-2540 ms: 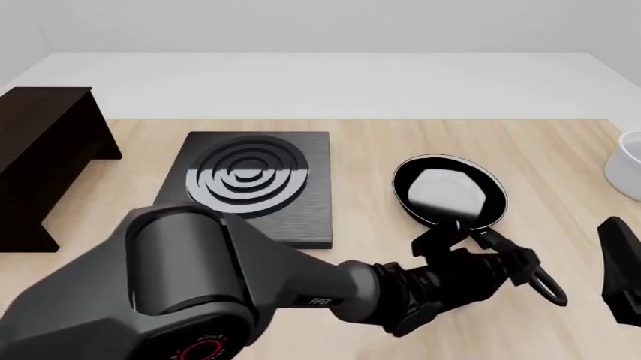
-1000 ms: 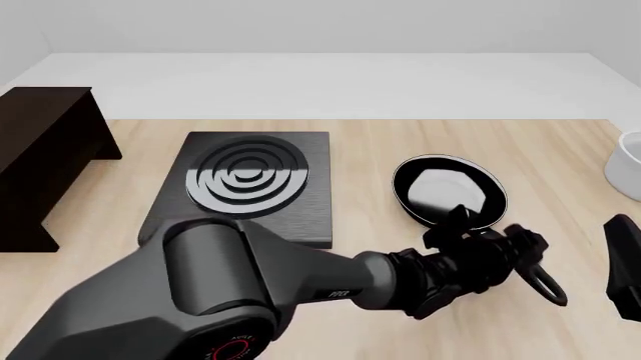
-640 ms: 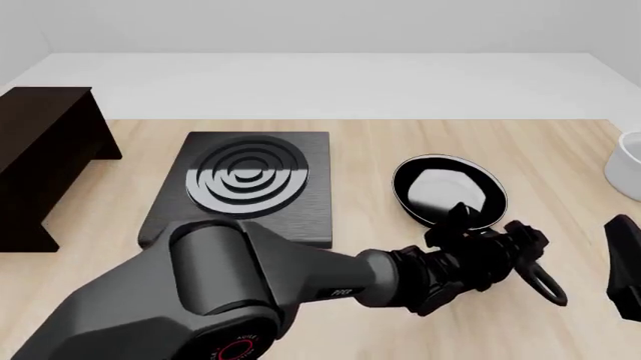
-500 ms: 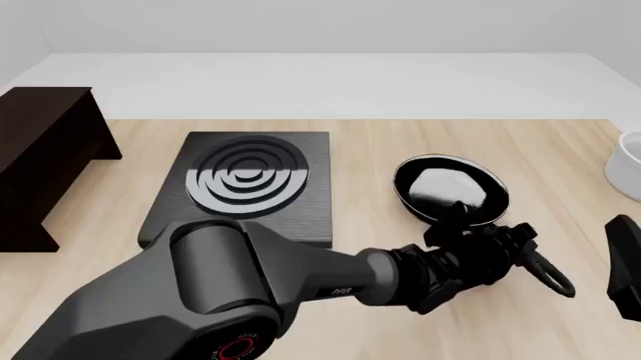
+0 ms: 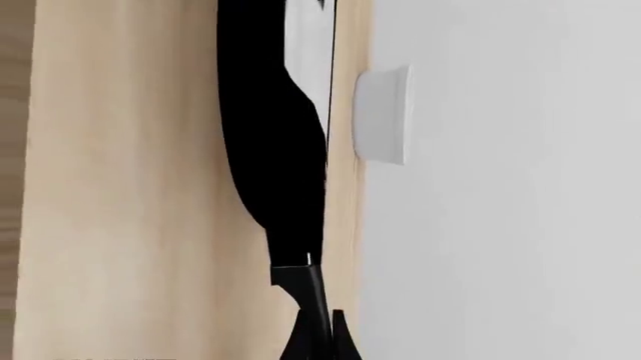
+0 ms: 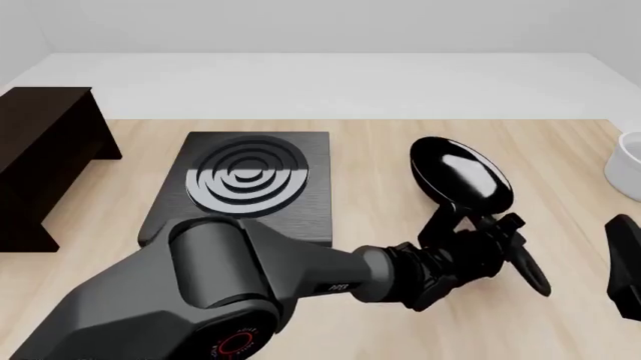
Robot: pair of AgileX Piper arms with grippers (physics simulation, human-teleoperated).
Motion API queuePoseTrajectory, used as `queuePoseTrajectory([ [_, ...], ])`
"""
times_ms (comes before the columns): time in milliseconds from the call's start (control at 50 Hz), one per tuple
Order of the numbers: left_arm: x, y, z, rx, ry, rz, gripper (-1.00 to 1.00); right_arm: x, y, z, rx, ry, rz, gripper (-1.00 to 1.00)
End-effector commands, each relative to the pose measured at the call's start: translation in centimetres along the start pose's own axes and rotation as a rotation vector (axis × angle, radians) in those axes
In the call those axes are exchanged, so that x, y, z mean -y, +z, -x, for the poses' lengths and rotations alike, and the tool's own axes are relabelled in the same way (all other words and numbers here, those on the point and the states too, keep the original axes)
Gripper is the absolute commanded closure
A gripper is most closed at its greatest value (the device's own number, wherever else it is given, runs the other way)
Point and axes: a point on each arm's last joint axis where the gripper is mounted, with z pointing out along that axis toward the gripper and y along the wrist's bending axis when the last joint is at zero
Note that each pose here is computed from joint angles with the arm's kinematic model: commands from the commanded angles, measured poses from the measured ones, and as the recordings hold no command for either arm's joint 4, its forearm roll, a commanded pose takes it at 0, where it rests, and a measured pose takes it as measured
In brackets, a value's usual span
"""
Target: Put the frying pan on top of the cabinet.
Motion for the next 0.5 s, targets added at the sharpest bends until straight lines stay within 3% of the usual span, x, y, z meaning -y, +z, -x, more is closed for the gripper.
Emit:
queuePoseTrajectory([
  [20, -4.3, -0.6, 2.3, 0.008, 0.234, 0.119, 1.0, 0.0, 0.0, 0.0, 0.0, -0.004, 0.001, -1.0],
  [300, 0.3, -3.7, 3.7, 0.047, 0.266, 0.033, 1.0, 0.0, -0.1, 0.0, -0.001, -0.013, 0.004, -1.0],
  [500, 3.9, -6.4, 5.8, 0.098, 0.29, -0.023, 1.0, 0.0, -0.1, -0.1, -0.003, -0.016, 0.006, -1.0],
])
